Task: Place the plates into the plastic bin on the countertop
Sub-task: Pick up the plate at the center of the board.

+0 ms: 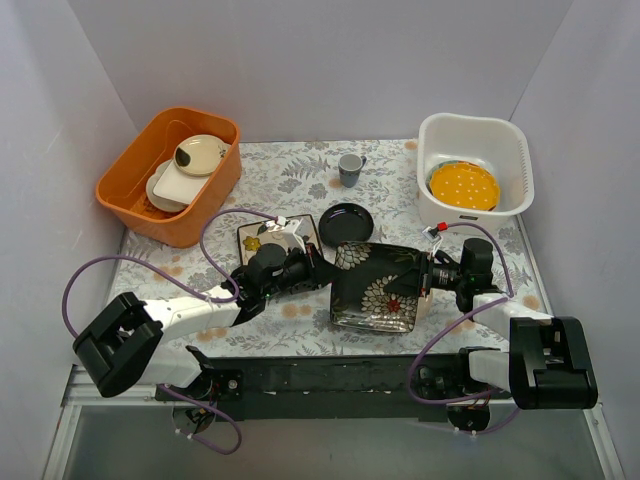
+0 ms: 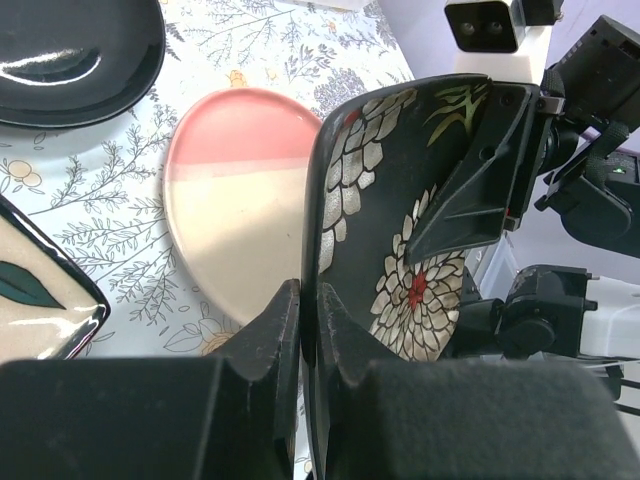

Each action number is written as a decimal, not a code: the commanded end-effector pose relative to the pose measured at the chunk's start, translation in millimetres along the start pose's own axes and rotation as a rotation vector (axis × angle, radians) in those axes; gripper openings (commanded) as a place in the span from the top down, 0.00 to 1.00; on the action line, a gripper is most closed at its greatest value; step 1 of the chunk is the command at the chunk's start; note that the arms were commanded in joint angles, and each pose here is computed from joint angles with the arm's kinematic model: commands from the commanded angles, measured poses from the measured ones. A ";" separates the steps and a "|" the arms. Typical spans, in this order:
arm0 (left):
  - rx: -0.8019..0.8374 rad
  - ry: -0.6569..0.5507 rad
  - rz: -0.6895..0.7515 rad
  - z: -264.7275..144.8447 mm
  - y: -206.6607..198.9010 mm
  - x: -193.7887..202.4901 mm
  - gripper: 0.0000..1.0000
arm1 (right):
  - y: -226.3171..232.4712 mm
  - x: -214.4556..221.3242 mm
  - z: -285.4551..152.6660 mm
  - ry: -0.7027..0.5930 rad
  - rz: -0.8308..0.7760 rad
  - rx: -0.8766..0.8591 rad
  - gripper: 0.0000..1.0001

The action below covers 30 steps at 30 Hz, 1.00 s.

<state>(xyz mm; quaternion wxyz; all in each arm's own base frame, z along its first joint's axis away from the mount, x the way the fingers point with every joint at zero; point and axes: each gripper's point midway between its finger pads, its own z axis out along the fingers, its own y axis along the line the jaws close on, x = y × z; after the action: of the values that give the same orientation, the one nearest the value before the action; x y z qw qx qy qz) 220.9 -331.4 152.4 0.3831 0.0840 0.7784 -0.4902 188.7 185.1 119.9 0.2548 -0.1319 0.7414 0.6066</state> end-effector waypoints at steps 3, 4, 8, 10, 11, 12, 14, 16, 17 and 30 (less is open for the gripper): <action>0.152 -0.119 0.001 -3.7 -48.7 -39.4 1.00 | 13.8 -12.3 0.4 -0.008 -0.099 -0.036 0.99; 0.147 -0.116 0.006 -3.0 -47.8 -39.3 1.00 | 14.2 -13.1 0.4 -0.010 -0.103 -0.035 0.99; 0.119 -0.110 0.014 0.6 -41.6 -38.1 1.00 | 12.5 -14.0 0.5 -0.013 -0.102 -0.022 0.99; 0.113 -0.103 0.021 1.8 -40.0 -36.6 1.00 | 13.0 -15.2 0.7 -0.013 -0.106 -0.020 0.99; 0.106 -0.101 0.021 2.4 -38.2 -35.7 1.00 | 12.4 -16.2 0.6 -0.016 -0.104 -0.017 0.99; 0.100 -0.105 0.025 3.0 -37.1 -36.4 1.00 | 12.0 -16.5 0.7 -0.015 -0.100 -0.015 0.99; 0.089 -0.103 0.032 4.2 -34.5 -35.8 1.00 | 12.3 -17.8 0.8 -0.017 -0.101 -0.014 0.99; 0.079 -0.096 0.036 6.0 -32.3 -35.0 1.00 | 12.6 -18.3 0.9 -0.019 -0.100 -0.008 0.99; 0.079 -0.094 0.045 7.7 -33.3 -36.2 1.00 | 12.4 -18.9 0.4 -0.023 -0.099 -0.002 0.99; 0.078 -0.088 0.068 6.4 -33.0 -35.4 0.43 | 17.2 -27.2 0.4 -0.036 -0.121 0.000 0.99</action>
<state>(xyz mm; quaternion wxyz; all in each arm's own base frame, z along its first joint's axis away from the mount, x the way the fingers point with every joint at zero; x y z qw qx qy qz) 227.0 -336.7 158.8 0.3969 0.0972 0.7742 -0.4833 194.9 183.2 121.4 0.2750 -0.1254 0.7531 0.5843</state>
